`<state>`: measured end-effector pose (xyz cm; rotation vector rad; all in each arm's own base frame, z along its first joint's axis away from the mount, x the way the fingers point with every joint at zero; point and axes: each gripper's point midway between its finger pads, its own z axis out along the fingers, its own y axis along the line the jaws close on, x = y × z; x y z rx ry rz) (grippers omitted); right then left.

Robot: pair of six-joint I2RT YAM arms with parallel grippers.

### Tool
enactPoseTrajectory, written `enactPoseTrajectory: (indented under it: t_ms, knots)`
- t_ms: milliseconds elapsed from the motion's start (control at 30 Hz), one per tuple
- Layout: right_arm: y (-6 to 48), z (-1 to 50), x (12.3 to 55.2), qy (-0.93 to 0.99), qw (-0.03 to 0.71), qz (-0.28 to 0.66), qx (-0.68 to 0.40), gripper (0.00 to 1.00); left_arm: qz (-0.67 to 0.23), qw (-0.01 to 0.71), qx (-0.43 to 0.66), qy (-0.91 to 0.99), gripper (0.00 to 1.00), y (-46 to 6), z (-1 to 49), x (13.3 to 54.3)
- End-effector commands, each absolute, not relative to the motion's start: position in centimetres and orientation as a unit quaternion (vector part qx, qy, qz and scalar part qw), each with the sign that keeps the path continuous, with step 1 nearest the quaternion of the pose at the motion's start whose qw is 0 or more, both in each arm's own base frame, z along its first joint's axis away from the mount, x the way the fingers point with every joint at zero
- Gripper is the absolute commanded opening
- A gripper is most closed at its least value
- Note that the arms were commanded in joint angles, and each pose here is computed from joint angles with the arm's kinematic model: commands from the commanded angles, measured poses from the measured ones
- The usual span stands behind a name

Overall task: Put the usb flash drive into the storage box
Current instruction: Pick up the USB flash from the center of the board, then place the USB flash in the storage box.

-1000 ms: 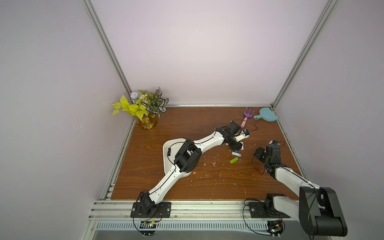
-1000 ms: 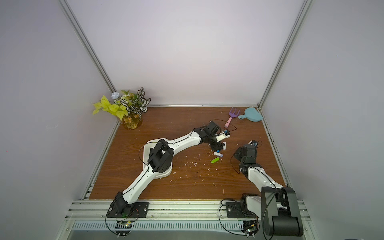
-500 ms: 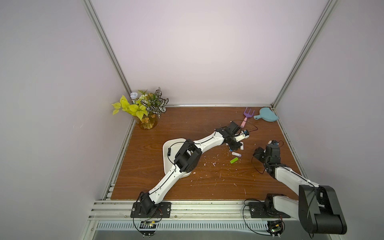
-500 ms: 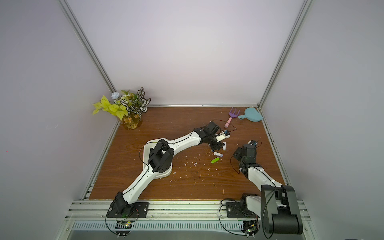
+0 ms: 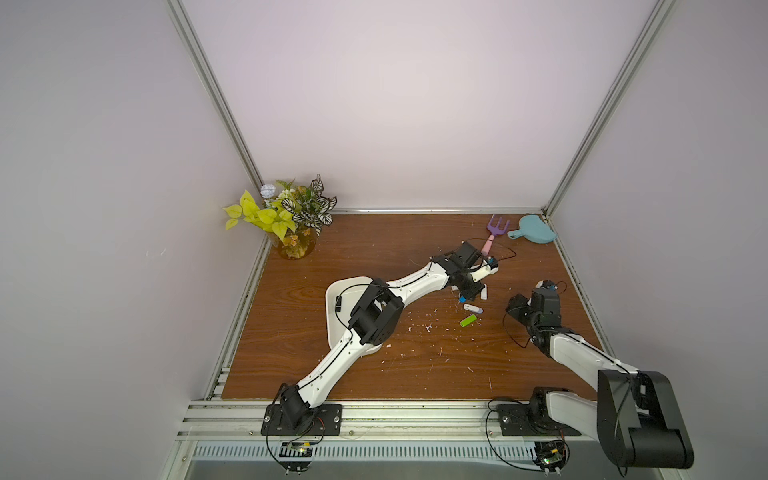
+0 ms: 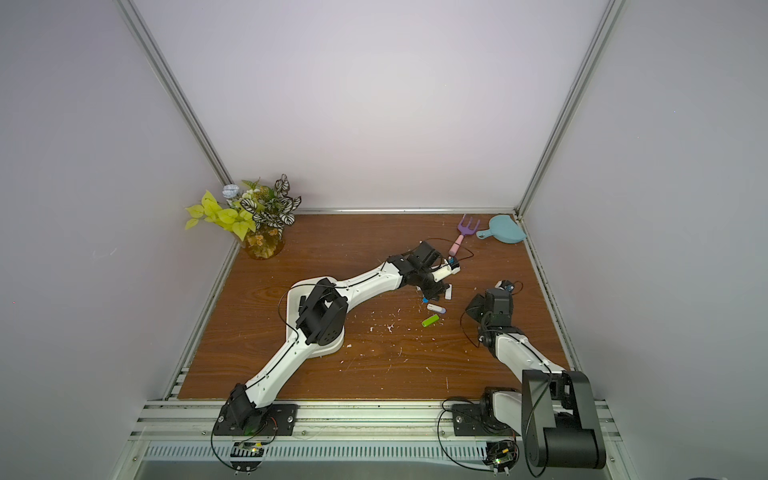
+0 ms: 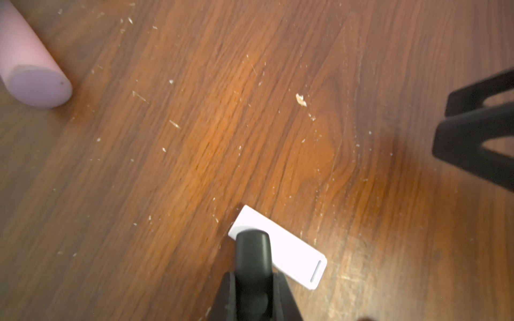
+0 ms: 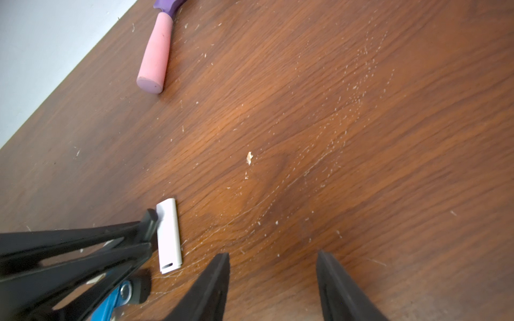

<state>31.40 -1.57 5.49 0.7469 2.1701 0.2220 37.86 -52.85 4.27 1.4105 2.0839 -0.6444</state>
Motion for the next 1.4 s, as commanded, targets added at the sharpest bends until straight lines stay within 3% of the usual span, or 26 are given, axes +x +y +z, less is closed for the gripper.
enactPoseTrajectory:
  t_ms: [0, 167, 300, 500, 667, 800, 1000, 1367]
  knots:
    - [-1.6, 6.6, 32.1, 0.851, 0.422, 0.098, 0.296, 0.56, -0.263, 0.301, 0.501, 0.768, 0.09, -54.1, 8.4, 38.1]
    - [-1.5, 6.4, 32.0, 0.852, 0.420, 0.098, 0.296, 0.56, -0.264, 0.355, 0.441, 0.781, 0.01, -53.6, 14.7, 39.5]
    - [-1.4, 6.4, 32.1, 0.852, 0.420, 0.103, 0.295, 0.56, -0.255, 0.373, 0.362, 0.815, 0.00, -50.1, 18.9, 39.6]
    - [-0.5, 5.6, 32.2, 0.861, 0.404, 0.120, 0.285, 0.56, -0.162, 0.394, 0.159, 0.891, 0.00, -36.7, 20.9, 37.3]
    - [0.3, 5.4, 32.5, 0.866, 0.395, 0.141, 0.272, 0.55, -0.052, 0.386, 0.054, 0.919, 0.00, -23.2, 17.4, 31.4]
    - [0.9, 5.6, 32.5, 0.866, 0.394, 0.154, 0.265, 0.55, -0.022, 0.361, -0.002, 0.932, 0.01, -16.9, 14.2, 27.3]
    - [0.8, 5.7, 32.3, 0.865, 0.399, 0.151, 0.266, 0.55, 0.020, 0.307, -0.046, 0.950, 0.01, -13.7, 8.4, 24.8]
    - [1.0, 5.0, 32.4, 0.868, 0.389, 0.156, 0.265, 0.55, 0.143, 0.271, -0.072, 0.949, 0.00, -9.6, 4.4, 24.1]
